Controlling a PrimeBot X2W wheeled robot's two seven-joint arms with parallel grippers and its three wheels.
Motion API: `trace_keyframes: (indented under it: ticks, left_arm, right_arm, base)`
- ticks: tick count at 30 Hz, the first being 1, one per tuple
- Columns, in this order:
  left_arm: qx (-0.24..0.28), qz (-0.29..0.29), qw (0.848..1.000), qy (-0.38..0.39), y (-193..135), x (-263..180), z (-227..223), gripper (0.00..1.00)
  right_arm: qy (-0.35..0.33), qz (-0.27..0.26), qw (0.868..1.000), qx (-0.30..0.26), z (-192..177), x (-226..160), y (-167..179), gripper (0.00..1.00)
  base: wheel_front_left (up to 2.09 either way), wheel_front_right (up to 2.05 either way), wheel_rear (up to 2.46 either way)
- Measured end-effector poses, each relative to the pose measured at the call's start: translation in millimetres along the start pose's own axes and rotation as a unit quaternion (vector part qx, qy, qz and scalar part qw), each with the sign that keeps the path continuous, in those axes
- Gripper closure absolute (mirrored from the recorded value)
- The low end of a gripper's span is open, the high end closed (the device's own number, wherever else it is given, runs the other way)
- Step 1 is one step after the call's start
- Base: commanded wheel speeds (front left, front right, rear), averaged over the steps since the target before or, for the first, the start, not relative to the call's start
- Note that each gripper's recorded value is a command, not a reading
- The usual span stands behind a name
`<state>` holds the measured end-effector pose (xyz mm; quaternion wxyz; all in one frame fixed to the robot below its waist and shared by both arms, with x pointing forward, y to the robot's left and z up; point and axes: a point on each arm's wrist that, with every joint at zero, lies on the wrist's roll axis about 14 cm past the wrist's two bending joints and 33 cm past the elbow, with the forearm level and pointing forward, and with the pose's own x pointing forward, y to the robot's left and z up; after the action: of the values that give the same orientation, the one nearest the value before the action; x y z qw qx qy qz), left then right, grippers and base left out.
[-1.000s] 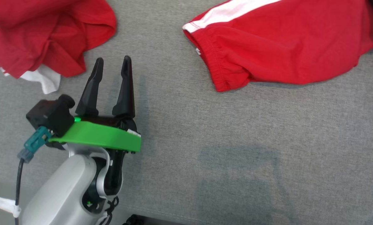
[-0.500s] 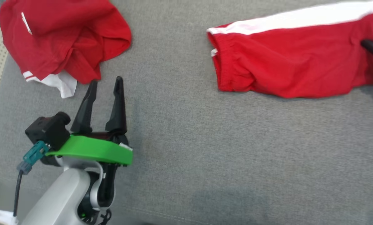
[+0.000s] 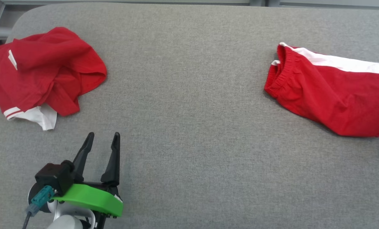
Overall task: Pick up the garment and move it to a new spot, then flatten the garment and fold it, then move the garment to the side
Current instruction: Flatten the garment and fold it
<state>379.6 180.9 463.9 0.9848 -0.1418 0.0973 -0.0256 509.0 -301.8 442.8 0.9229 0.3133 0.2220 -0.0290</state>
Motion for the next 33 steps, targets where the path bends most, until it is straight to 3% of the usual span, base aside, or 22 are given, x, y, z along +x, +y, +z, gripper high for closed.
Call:
trace_keyframes:
  ticks: [6, 12, 24, 25, 26, 33]
  left_arm:
    - [0.017, -0.070, 0.997, -0.011, -36.6, -5.2, -2.2, 0.00]
    - [0.019, -0.103, 0.994, -0.012, -54.5, -7.0, -7.5, 0.00]
    - [0.023, -0.074, 0.997, 0.011, -37.1, 1.1, -27.2, 0.00]
    - [0.023, -0.070, 0.997, 0.013, -34.5, 1.3, -28.7, 0.00]
    - [0.023, -0.066, 0.997, 0.015, -32.1, 1.6, -29.8, 0.00]
    - [0.026, -0.067, 0.997, 0.023, -30.5, 5.4, -35.0, 0.00]
  right_arm:
    - [-0.055, 0.084, 0.995, -0.024, 13.9, -15.5, 64.2, 1.00]
    - [-0.041, 0.154, 0.986, -0.050, -17.7, -2.7, 138.4, 1.00]
    - [0.024, 0.161, 0.982, -0.093, -99.3, 57.5, 203.1, 0.98]
    - [0.027, 0.160, 0.982, -0.098, -104.5, 60.1, 204.7, 0.60]
    - [0.029, 0.162, 0.981, -0.107, -108.7, 62.0, 207.2, 0.00]
    - [0.024, 0.197, 0.971, -0.131, -116.4, 55.8, 237.0, 0.00]
  base:
    - [0.00, 0.00, 0.00]
    - [0.00, 0.00, 0.00]
    - [0.00, 0.00, 0.00]
    - [0.00, 0.00, 0.00]
    - [0.00, 0.00, 0.00]
    - [0.00, 0.00, 0.00]
